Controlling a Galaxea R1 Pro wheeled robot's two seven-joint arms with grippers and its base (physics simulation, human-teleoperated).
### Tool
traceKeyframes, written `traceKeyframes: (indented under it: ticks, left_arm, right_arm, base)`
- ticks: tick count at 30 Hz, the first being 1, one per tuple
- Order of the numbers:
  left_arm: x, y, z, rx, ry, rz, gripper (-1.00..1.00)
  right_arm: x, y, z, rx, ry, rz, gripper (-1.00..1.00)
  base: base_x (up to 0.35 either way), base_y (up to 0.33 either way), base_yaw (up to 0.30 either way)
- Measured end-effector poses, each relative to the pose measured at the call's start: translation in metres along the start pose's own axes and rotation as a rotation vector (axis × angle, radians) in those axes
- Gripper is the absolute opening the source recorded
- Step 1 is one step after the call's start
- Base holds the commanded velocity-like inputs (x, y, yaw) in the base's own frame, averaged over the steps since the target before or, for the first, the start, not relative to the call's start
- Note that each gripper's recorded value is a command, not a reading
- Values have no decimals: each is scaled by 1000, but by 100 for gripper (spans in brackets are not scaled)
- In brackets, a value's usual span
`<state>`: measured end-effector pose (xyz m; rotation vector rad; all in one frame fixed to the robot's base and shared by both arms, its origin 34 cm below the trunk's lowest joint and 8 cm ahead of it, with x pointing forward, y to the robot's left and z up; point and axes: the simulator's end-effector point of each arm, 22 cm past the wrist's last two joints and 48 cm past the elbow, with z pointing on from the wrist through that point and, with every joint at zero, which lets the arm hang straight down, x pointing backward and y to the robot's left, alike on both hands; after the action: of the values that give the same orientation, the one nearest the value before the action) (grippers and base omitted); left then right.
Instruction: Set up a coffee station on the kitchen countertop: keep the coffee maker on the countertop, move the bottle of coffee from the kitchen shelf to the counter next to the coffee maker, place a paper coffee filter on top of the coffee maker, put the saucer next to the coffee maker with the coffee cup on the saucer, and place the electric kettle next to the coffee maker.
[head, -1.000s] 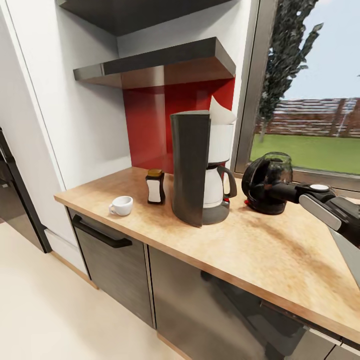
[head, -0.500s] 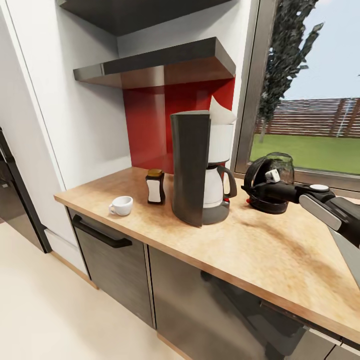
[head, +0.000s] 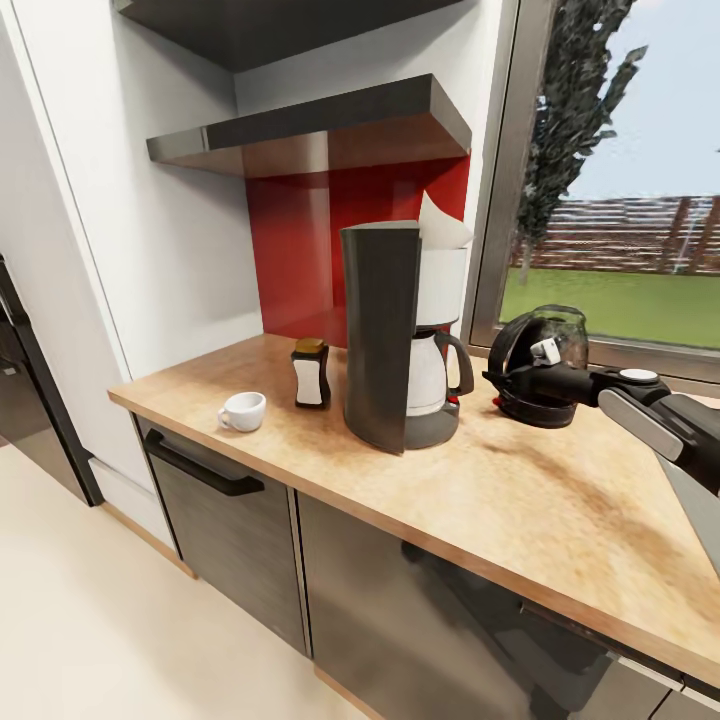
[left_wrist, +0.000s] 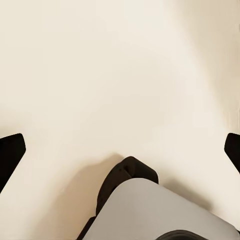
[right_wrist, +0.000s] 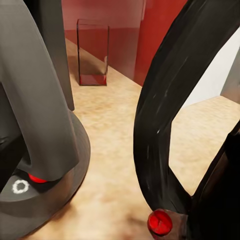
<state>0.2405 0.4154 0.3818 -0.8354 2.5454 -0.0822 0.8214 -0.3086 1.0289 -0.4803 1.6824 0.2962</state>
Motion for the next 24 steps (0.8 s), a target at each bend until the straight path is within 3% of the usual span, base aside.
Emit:
traceKeyframes:
  ticks: [24]
  left_arm:
    - [0,0,0,0,0,0,100]
  right_arm:
    - [0,-1,0,2,0,0,100]
  base:
    - [0,0,0]
